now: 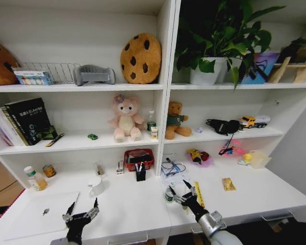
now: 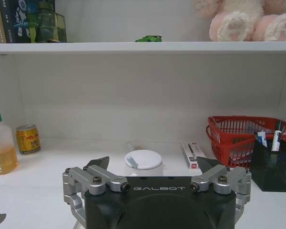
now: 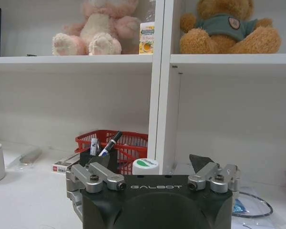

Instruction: Organize the objects on the table.

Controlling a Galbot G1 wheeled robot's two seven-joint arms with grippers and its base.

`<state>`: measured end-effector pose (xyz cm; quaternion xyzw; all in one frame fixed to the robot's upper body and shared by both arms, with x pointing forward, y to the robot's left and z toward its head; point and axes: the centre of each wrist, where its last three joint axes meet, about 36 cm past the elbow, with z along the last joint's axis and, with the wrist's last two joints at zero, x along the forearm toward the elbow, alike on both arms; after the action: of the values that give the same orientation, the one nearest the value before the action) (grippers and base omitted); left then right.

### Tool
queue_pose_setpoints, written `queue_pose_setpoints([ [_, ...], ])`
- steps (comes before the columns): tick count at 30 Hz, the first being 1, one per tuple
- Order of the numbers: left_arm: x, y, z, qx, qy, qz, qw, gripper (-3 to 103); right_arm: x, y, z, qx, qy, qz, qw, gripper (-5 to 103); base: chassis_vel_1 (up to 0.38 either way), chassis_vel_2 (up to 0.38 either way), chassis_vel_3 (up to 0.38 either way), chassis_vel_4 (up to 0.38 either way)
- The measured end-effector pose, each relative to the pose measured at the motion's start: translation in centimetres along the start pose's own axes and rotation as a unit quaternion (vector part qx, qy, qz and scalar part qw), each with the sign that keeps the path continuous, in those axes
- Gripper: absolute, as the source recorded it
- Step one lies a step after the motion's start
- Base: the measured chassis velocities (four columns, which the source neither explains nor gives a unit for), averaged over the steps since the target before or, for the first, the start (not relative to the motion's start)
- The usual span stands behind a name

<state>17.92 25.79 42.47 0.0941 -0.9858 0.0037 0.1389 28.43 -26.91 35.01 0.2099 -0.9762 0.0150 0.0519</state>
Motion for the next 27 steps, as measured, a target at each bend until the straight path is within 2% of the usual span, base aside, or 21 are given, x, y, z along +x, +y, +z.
queue_pose_setpoints([
  [9, 0.3, 0.2, -0.2, -0.005, -0.001, 0.000, 1.0000, 100, -2.6, -1.0, 1.1, -0.005, 0.023, -0.010, 1.000, 95, 0.000, 0.000, 0.000, 0.000],
  [10, 0.4, 0.1, -0.2, -0.005, 0.000, -0.001, 1.0000, 100, -2.7, -1.0, 1.2, -0.005, 0.027, -0.014, 1.000, 85, 0.000, 0.000, 0.000, 0.000],
  [11, 0.4, 0.1, -0.2, -0.005, 0.000, -0.001, 1.0000, 100, -2.7, -1.0, 1.2, -0.005, 0.027, -0.014, 1.000, 85, 0.000, 0.000, 0.000, 0.000],
  [12, 0.5, 0.1, -0.1, -0.005, 0.001, -0.001, 1.0000, 100, -2.8, -0.9, 1.3, -0.005, 0.031, -0.016, 0.999, 79, 0.000, 0.000, 0.000, 0.000],
  [15, 0.6, 0.0, -0.1, -0.005, 0.001, -0.002, 1.0000, 100, -2.7, -0.7, 1.7, -0.006, 0.035, -0.019, 0.999, 74, 0.000, 0.000, 0.000, 0.000],
  [17, 0.6, 0.0, -0.2, -0.005, 0.001, -0.002, 1.0000, 100, -2.7, -0.3, 1.9, -0.011, 0.038, -0.021, 0.999, 62, 0.000, 0.000, 0.000, 0.000],
  [18, 0.6, 0.0, -0.2, -0.005, 0.001, -0.002, 1.0000, 100, -2.7, -0.3, 1.9, -0.011, 0.038, -0.021, 0.999, 62, 0.000, 0.000, 0.000, 0.000],
  [20, 0.6, 0.0, -0.1, -0.005, 0.001, -0.002, 1.0000, 100, -2.5, -0.1, 2.1, -0.014, 0.040, -0.023, 0.999, 51, 0.000, 0.000, 0.000, 0.000],
  [21, 0.6, 0.0, -0.1, -0.005, 0.001, -0.002, 1.0000, 100, -2.5, -0.1, 2.1, -0.014, 0.040, -0.023, 0.999, 51, 0.000, 0.000, 0.000, 0.000],
  [22, 0.6, 0.0, -0.1, -0.005, 0.000, -0.002, 1.0000, 100, -2.3, 0.0, 2.2, -0.015, 0.040, -0.025, 0.999, 46, 0.000, 0.000, 0.000, 0.000],
  [23, 0.6, 0.0, -0.1, -0.005, 0.000, -0.002, 1.0000, 100, -2.2, 0.0, 2.1, -0.015, 0.038, -0.024, 0.999, 36, 0.000, 0.000, 0.000, 0.000],
  [25, 0.6, 0.0, -0.1, -0.005, 0.000, -0.002, 1.0000, 100, -2.1, 0.0, 2.1, -0.016, 0.037, -0.023, 0.999, 36, 0.000, 0.000, 0.000, 0.000],
  [26, 0.6, 0.0, -0.1, -0.005, 0.000, -0.002, 1.0000, 100, -2.0, 0.0, 1.9, -0.016, 0.034, -0.021, 0.999, 30, 0.000, 0.000, 0.000, 0.000],
  [27, 0.6, 0.0, -0.1, -0.005, 0.000, -0.002, 1.0000, 100, -2.0, 0.0, 1.9, -0.016, 0.034, -0.021, 0.999, 30, 0.000, 0.000, 0.000, 0.000],
])
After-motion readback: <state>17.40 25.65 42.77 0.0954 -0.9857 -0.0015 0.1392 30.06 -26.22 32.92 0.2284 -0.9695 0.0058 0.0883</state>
